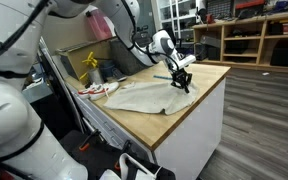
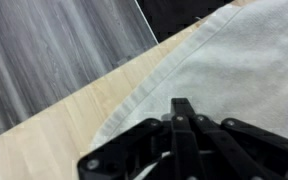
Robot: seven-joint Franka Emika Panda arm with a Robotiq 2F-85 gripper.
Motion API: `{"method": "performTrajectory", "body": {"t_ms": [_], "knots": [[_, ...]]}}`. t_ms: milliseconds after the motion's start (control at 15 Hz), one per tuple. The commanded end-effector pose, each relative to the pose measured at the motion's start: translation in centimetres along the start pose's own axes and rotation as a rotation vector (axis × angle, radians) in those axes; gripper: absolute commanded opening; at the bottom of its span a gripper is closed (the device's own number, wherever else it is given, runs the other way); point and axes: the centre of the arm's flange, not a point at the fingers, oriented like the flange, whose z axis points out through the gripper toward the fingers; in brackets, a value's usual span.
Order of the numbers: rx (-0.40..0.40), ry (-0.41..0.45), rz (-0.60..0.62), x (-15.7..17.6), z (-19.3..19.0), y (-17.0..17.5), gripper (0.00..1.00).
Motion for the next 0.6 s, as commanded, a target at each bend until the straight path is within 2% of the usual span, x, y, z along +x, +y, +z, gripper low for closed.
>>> {"method": "performTrajectory", "body": {"t_ms": [0,133,267,533], "knots": [[0.080,-0.025,-0.026,-1.3,-0.3,-2.1,0.00],[0.132,-0.059,-0.033,-2.3,0.8,-2.7,0.00],[0.151,-0.088,-0.025,-3.4,1.8,-2.6,0.00],[0.147,-0.115,0.001,-5.1,2.7,-2.0,0.00]]}}
